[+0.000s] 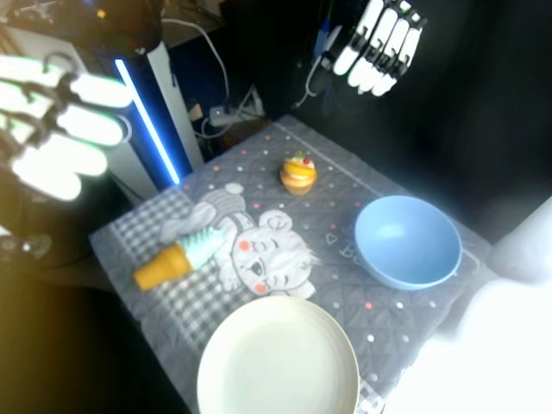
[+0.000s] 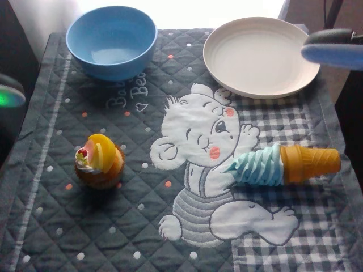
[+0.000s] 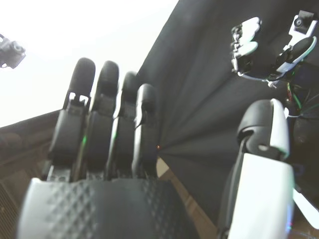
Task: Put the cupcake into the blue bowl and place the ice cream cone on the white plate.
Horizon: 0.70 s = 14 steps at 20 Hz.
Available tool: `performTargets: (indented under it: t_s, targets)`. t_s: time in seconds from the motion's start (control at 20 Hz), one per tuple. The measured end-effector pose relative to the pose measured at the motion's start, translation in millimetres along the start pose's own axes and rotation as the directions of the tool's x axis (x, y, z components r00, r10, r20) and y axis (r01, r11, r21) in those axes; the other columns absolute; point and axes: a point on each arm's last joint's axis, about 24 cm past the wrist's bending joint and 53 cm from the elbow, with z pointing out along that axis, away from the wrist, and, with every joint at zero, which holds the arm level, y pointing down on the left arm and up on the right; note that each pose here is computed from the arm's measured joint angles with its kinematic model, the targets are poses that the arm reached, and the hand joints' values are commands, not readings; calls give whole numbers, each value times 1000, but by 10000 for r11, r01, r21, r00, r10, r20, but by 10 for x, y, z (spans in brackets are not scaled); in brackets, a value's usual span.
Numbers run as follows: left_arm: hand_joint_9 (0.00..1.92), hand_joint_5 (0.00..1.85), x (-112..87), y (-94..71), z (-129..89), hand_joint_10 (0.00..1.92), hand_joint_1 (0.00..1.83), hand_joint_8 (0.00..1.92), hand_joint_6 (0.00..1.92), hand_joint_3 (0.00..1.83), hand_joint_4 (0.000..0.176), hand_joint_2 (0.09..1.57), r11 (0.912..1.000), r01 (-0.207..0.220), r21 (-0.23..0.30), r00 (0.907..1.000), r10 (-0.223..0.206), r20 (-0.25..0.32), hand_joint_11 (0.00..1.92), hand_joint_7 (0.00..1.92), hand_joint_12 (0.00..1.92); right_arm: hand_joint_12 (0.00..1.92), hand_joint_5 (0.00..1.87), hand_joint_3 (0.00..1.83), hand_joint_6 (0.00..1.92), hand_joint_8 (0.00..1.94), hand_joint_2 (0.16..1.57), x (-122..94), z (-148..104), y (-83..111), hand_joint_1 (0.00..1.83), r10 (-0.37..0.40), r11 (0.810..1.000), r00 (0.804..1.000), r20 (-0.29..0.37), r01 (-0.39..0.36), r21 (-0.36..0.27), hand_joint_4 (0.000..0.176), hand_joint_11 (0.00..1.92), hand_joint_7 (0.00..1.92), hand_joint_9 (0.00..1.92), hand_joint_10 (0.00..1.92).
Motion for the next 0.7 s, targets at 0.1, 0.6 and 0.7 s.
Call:
performTargets:
  t_s: [0.1,0.6,0.7]
  targets:
    - [353,256,-16,10,0,0,913,1,4,2,0,712,10000,-11,-48,10000,11,35,236,327,295,707,314,9,6,8,862,3,0,-7,657,2,10000,10000,-14,-2,31,0,83,459,424,20]
    - [381,290,292,100,-15,6,798,12,15,9,0,722,9987,92,-507,9896,-163,-1426,396,352,177,623,177,0,0,0,711,266,-23,-133,689,553,9969,9916,-1170,-482,629,0,0,333,333,0]
    - [353,231,356,136,-42,4,693,2,0,7,0,770,9968,137,-792,9838,-276,-1770,375,316,179,679,137,9,0,0,761,319,-38,-162,662,518,9959,9878,-1469,-401,813,0,0,313,324,0]
